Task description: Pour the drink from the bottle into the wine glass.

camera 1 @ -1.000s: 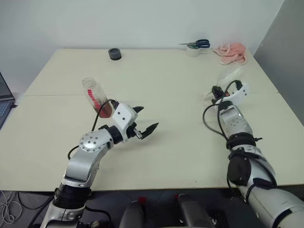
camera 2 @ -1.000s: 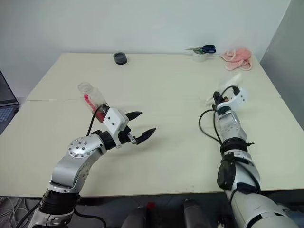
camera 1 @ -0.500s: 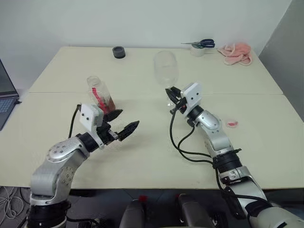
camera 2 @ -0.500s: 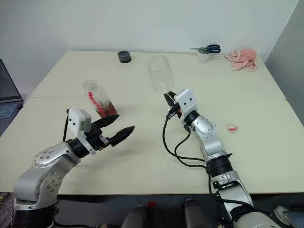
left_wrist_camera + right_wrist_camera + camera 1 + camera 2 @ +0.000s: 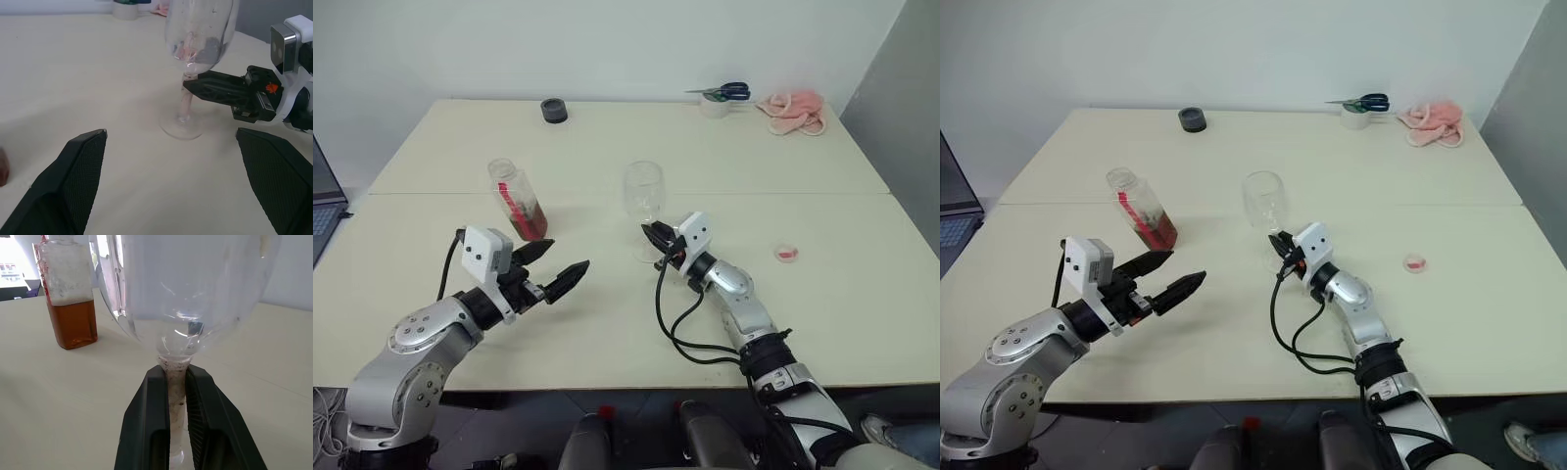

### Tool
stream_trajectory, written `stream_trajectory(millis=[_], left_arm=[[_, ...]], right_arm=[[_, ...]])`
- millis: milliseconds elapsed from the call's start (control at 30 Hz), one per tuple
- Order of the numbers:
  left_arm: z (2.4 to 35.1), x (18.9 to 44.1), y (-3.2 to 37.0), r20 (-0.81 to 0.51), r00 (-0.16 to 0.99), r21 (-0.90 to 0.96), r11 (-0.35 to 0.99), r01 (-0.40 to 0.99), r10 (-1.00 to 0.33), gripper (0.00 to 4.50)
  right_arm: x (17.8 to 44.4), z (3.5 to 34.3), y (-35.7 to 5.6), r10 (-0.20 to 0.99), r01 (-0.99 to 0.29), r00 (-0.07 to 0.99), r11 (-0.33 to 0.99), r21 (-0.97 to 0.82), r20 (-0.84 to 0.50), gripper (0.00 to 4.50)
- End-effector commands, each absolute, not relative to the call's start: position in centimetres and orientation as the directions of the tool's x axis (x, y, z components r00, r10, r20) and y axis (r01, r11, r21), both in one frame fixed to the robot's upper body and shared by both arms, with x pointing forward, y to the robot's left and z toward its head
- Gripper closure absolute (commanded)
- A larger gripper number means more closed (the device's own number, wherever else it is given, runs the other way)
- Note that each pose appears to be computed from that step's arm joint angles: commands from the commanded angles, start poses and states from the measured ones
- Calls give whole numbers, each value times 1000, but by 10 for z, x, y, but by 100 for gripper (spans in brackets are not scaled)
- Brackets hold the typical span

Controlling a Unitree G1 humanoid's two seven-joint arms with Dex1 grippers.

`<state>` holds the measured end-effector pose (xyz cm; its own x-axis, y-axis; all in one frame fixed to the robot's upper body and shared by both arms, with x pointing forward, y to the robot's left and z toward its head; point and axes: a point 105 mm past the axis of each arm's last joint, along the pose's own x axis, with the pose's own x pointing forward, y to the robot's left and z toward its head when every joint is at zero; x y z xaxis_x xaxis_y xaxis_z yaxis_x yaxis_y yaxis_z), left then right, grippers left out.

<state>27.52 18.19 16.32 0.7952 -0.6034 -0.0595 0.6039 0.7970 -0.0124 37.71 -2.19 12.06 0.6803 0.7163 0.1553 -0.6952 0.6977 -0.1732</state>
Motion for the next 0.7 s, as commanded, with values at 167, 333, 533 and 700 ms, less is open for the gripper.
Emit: stream_trajectory(millis=[167,333,533,700], left_arm=[[176,273,184,-46,804,51,802,595,-593,0],[176,275,187,-52,815,68,812,579,-577,0],[175,275,188,-54,817,66,814,576,-574,0],[174,276,189,-56,822,68,819,570,-567,0]], right_arm=[[380,105,-32,714,-697,695,699,-161,89,430],[378,100,-35,721,-704,690,690,-170,68,430],[374,100,-30,750,-733,660,657,-174,51,430],[377,102,-31,747,-730,664,658,-185,37,430]])
